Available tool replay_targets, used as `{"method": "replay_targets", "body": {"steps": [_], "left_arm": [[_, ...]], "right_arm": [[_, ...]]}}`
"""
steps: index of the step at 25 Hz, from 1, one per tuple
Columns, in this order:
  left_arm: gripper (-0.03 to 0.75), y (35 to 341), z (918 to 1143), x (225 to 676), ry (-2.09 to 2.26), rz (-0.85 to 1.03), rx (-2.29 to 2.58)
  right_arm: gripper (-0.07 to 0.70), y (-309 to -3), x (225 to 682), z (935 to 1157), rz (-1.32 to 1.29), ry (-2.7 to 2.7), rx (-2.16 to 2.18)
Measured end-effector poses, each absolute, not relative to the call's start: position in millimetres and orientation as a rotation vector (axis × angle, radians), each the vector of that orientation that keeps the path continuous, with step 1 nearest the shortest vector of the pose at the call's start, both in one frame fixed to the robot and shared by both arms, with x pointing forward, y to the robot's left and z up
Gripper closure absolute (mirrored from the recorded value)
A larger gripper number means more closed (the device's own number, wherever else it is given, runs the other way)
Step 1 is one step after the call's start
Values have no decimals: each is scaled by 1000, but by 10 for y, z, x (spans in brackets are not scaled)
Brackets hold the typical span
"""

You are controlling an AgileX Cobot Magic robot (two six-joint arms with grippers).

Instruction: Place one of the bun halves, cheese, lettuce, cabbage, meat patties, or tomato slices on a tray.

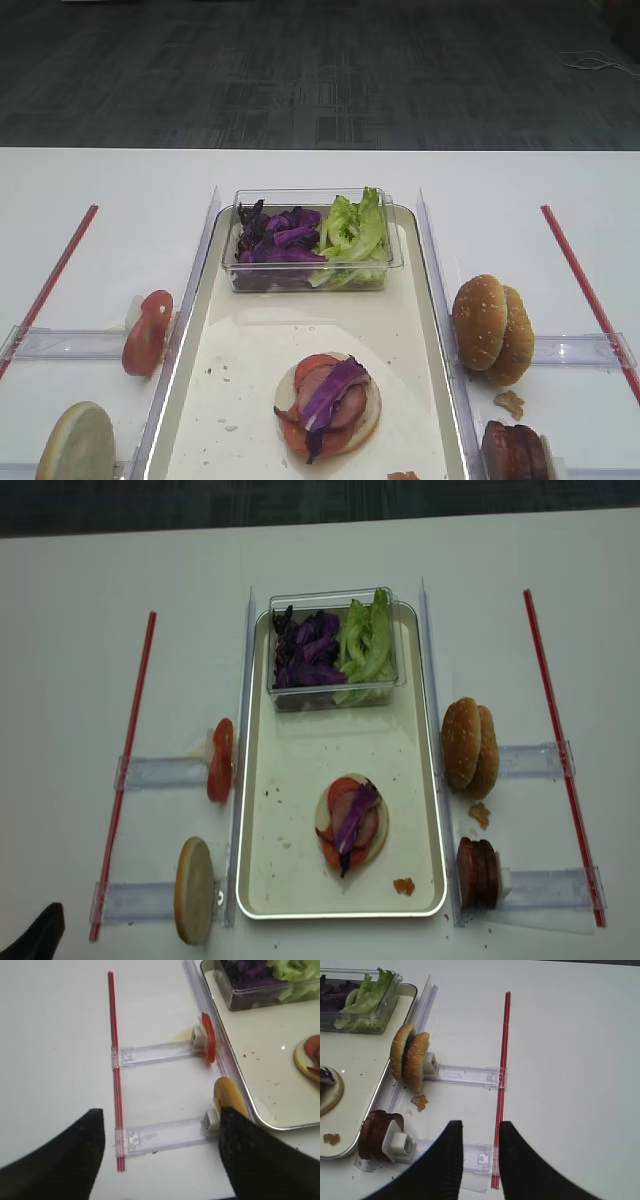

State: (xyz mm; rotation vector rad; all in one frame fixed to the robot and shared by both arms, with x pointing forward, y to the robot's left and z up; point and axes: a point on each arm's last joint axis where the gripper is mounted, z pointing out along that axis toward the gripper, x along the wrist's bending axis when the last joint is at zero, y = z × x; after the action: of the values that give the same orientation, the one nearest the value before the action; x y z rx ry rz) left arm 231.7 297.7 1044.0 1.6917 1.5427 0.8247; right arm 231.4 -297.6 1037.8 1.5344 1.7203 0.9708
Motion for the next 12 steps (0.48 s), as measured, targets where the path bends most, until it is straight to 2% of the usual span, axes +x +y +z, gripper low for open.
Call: {"method": "replay_targets", "body": {"steps": [12], "left_arm": [[263,2977,10407,2271,1535,830,1686]], "right_arm": [[415,-2976,2314,10378,971,1720,1534]]}}
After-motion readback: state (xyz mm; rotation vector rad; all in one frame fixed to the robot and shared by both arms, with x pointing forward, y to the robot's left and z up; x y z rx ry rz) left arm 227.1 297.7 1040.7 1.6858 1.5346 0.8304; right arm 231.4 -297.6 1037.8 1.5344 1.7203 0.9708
